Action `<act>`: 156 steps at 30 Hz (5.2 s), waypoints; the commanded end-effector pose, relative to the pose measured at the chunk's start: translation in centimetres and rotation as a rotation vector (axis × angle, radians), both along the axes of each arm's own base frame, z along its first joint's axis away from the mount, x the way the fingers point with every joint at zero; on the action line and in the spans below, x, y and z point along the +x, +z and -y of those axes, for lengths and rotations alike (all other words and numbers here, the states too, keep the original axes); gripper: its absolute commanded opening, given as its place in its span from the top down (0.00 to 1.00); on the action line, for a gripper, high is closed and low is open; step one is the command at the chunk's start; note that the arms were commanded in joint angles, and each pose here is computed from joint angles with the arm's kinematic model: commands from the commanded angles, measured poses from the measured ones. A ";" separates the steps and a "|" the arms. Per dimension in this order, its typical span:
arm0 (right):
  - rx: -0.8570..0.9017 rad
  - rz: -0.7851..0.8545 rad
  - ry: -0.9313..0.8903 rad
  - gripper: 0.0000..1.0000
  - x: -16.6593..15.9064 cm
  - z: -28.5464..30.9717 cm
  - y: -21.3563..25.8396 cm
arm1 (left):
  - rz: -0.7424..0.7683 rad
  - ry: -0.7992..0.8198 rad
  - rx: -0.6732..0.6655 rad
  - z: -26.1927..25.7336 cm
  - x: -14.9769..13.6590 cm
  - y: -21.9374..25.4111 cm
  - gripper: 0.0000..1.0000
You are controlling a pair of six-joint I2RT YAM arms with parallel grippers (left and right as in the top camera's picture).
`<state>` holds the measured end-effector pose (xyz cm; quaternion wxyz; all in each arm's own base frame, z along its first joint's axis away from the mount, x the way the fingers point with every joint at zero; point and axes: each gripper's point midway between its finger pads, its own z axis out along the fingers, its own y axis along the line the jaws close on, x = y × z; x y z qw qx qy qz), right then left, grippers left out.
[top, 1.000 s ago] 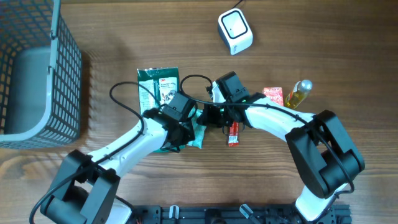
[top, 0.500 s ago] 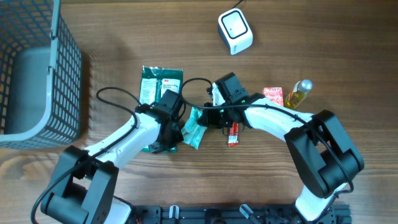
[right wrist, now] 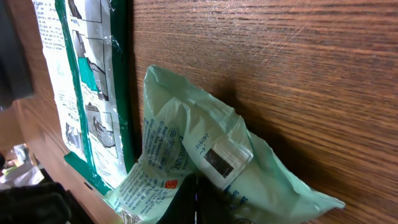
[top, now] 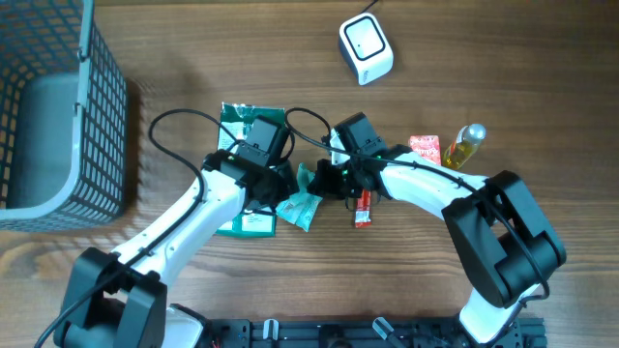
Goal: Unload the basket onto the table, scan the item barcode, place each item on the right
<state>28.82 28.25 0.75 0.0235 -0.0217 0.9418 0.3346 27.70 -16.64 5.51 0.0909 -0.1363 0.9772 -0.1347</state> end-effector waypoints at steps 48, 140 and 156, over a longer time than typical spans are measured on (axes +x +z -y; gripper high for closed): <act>-0.199 0.115 -0.106 0.16 1.0 5.9 6.9 | 0.040 0.060 0.120 -5.2 -3.4 5.0 0.96; -0.191 0.011 -0.098 0.12 0.5 4.4 1.6 | 0.016 0.001 0.061 -0.4 -3.1 -5.6 0.96; -0.112 -0.074 -0.124 0.52 0.4 2.5 -0.1 | 0.022 0.008 0.083 -1.0 -3.2 -6.1 0.96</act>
